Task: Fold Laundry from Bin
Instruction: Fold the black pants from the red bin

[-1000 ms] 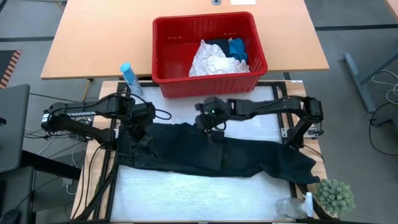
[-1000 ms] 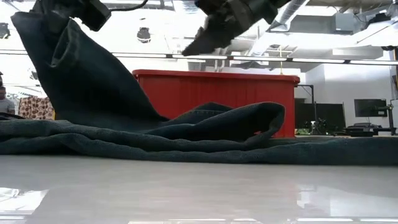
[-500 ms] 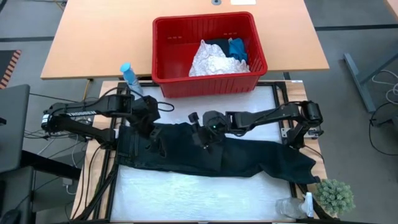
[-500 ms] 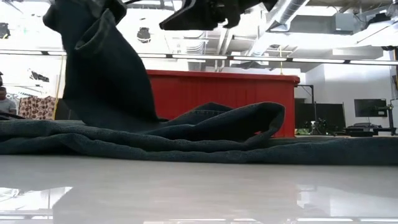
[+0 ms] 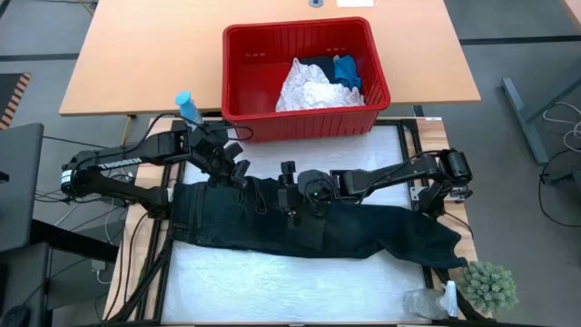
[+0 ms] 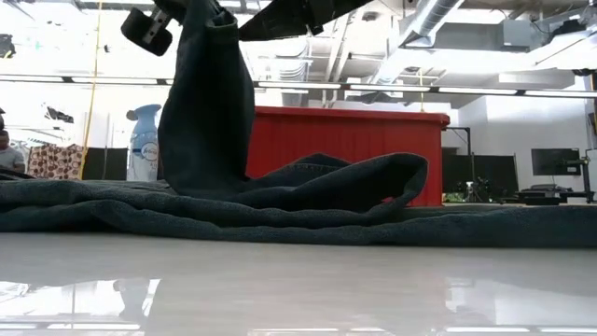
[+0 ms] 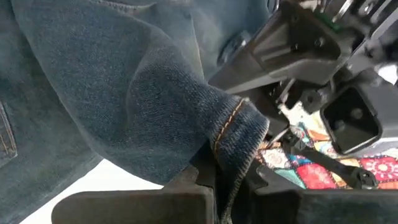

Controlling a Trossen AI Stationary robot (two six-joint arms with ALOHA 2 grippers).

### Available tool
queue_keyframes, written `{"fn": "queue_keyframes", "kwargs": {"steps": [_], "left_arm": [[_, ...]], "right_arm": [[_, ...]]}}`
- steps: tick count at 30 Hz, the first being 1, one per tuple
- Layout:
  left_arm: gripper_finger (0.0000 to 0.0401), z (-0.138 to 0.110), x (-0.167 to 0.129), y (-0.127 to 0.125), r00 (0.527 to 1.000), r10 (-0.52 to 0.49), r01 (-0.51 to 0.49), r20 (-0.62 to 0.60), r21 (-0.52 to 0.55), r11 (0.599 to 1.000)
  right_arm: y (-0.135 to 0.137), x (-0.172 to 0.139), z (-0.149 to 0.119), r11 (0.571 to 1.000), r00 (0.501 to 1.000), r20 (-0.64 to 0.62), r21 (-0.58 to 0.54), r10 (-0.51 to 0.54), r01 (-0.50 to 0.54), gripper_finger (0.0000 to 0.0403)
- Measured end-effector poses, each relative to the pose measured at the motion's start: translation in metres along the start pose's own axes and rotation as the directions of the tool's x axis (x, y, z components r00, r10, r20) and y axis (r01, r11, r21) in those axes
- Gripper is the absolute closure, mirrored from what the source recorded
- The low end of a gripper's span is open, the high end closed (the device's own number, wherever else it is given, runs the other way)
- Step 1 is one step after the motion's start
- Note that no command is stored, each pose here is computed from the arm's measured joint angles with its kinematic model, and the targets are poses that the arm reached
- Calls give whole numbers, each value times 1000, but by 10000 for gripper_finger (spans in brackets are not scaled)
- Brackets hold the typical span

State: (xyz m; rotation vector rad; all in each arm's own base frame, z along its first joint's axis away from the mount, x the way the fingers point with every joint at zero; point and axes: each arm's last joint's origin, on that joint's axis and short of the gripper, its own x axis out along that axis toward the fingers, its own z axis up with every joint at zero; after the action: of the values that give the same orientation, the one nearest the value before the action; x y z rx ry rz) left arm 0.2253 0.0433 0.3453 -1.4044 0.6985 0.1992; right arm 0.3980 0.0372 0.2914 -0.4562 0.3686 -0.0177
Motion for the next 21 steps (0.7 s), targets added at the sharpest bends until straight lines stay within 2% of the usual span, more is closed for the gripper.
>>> {"fn": "queue_keyframes", "kwargs": {"steps": [8,13,21], "left_arm": [[401,12,-10,3,997,-21,21,70,-5,1000],[401,20,-23,2,986,-55,53,157,18,998],[401,19,-29,1,980,-74,67,187,43,997]], "right_arm": [[5,-2,-3,991,994,-86,106,-69,78,159],[6,-3,-5,980,992,-110,182,-62,82,158],[-1,-2,-4,967,986,-98,202,-135,152,158]]}}
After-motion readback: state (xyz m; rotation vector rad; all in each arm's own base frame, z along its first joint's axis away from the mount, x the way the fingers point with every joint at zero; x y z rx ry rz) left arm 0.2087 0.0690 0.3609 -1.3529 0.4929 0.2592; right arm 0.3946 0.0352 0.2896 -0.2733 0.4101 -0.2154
